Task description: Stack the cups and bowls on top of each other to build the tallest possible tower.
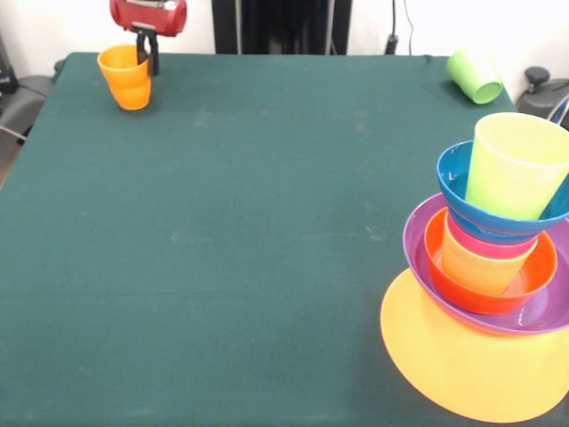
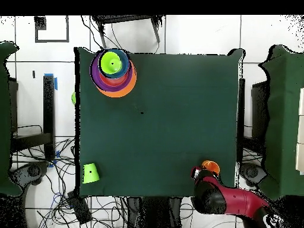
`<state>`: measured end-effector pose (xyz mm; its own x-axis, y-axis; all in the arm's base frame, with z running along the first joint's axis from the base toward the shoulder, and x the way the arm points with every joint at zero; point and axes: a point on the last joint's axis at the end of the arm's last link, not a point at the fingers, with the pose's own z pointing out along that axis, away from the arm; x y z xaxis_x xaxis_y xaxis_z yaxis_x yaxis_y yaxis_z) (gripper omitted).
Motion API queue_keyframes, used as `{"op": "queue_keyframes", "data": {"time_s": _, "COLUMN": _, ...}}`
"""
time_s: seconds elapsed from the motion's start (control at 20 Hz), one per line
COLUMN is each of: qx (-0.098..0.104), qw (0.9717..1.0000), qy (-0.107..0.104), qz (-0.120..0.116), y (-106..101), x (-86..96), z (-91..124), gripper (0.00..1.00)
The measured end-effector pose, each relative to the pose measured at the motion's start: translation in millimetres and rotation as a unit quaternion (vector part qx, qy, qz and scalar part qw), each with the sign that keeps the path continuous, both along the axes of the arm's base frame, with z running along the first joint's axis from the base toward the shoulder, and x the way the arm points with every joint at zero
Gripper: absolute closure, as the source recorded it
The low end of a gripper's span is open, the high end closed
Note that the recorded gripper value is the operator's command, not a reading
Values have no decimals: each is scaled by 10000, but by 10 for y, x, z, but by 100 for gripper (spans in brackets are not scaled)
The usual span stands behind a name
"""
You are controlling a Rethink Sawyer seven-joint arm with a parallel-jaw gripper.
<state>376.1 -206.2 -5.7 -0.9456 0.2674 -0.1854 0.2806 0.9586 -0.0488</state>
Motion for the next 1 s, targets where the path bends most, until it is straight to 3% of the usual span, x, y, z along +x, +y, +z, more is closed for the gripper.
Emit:
{"op": "queue_keyframes", "data": {"time_s": 0.35, "qx": -9, "qw": 10000, "qy": 20, "qz": 15, "y": 56, "x": 118, "z": 176, "gripper": 100}}
{"op": "queue_keyframes", "data": {"time_s": 0.4, "qx": -23, "qw": 10000, "qy": 47, "qz": -27, "y": 124, "x": 191, "z": 343, "gripper": 100}}
{"op": "queue_keyframes", "data": {"time_s": 0.85, "qx": -88, "qw": 9995, "qy": 194, "qz": -230, "y": 556, "x": 543, "z": 1011, "gripper": 100}}
{"op": "queue_keyframes", "data": {"time_s": 1.0, "qx": -77, "qw": 9996, "qy": 146, "qz": -245, "y": 856, "x": 790, "z": 1335, "gripper": 100}}
